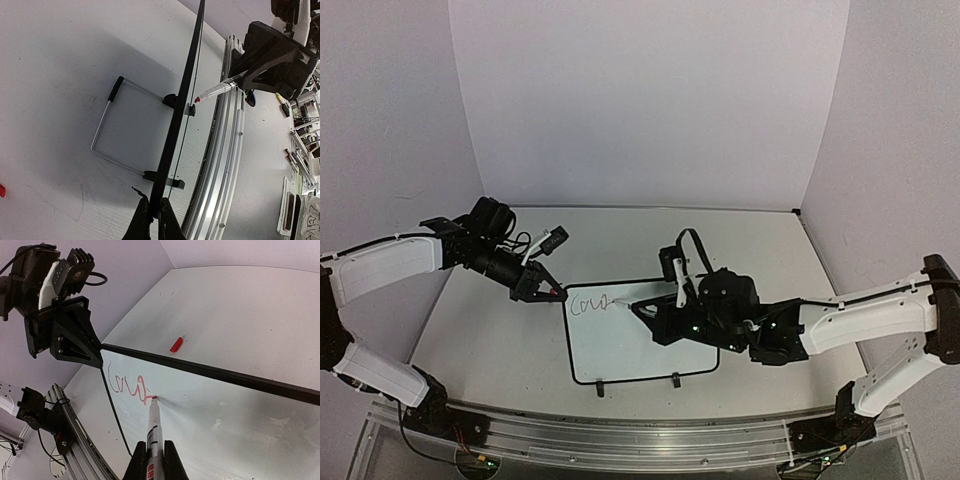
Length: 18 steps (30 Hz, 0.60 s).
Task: Write a sentence on the whiteboard
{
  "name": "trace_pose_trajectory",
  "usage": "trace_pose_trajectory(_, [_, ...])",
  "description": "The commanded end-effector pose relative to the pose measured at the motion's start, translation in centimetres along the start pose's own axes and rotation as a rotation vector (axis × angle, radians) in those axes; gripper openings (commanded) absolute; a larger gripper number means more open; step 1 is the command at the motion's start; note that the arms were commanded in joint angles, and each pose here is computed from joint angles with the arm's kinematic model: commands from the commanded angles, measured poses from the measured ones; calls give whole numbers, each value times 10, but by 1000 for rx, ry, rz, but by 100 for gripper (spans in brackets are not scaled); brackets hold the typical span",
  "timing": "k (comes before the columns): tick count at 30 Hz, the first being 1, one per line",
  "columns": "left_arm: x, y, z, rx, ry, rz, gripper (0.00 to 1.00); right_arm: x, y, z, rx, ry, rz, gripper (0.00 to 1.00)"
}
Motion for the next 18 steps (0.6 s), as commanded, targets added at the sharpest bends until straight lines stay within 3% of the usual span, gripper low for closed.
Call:
trace_pose_trajectory(1, [0,5,-2,-28,22,-59,0,17,17,-18,18,-26,-79,0])
trace_pose_trajectory(18, [-1,5,-1,-28,23,-59,0,32,6,-17,-4,21,-188,0])
Point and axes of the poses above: each gripper's point midway between its finger pads, its own x axis back along the fingers, its own y axis along the line the jaws close on, z = x × y, the point moved 4 cm from there along x, back along the fingers, and after that the axes turned 9 degrees about -x, right-handed, at the moved point
